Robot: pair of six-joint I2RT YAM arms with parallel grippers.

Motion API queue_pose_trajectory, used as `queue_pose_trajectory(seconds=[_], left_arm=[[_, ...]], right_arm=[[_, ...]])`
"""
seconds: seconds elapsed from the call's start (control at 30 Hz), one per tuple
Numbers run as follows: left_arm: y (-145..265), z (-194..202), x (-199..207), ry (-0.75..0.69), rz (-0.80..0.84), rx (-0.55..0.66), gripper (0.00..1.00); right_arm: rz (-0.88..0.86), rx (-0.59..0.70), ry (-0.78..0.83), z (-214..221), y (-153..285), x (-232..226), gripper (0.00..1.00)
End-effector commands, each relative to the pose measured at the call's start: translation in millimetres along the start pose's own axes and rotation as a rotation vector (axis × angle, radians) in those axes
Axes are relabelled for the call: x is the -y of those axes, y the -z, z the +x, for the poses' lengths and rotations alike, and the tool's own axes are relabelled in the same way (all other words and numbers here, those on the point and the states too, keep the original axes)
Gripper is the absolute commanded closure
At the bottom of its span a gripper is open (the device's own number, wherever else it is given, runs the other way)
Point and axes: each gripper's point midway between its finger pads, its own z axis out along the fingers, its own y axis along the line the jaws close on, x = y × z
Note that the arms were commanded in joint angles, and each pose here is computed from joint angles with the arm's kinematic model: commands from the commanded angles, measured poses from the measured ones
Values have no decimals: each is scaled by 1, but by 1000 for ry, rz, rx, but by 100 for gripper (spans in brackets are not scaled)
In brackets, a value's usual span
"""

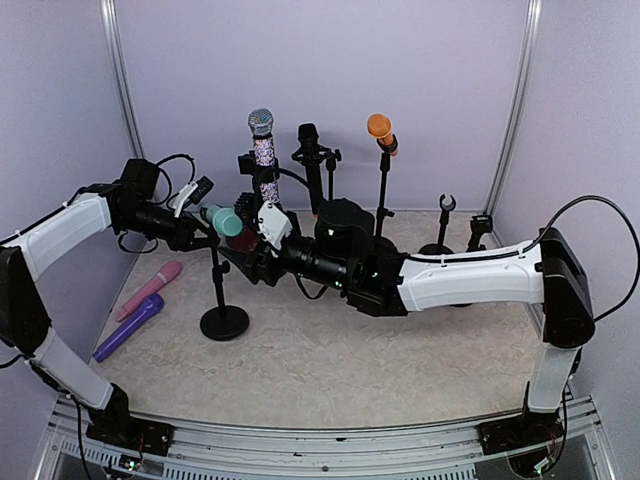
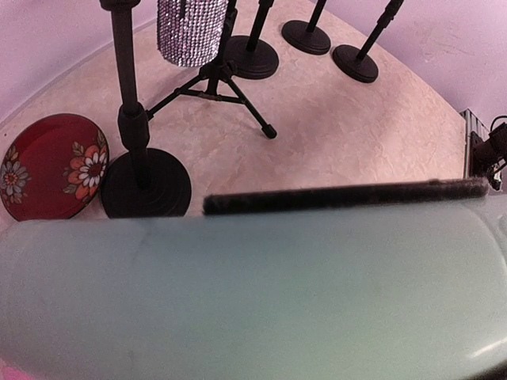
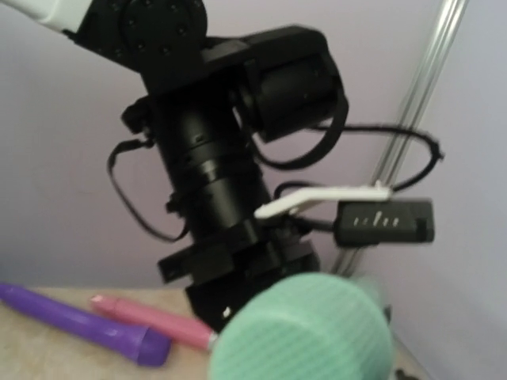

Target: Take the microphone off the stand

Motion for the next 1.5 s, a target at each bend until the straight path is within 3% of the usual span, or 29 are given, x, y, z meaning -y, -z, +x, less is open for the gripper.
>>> queue_pose_trajectory(seconds=[0.0, 0.13, 0.47, 0.73, 0.9, 1.2, 1.33, 1.47], left_arm=[[-2, -2, -11, -42, -47, -11, 100], [0, -1, -12, -60, -62, -9, 100], [1, 6, -19, -64, -161, -11, 100], [6, 7, 1, -104, -121, 25, 100], [10, 5, 5, -109, -130, 54, 100], [12, 6, 3, -143, -185, 59, 100], [14, 3, 4, -163, -205, 67, 100], [10, 8, 8, -177, -205, 54, 100]], right_arm=[[-65, -46, -84, 0, 17, 0, 23], [-51, -86, -147, -4, 25, 9, 16], [-61, -145, -315, -16, 30, 19, 13], [-99, -176, -381, -15, 4, 14, 1], [-146, -236, -477, 0, -21, 1, 0], [-119, -371, -542, 38, -42, -13, 7], [-103, -402, -558, 48, -42, -14, 16], [-65, -387, -553, 48, -39, -9, 32]])
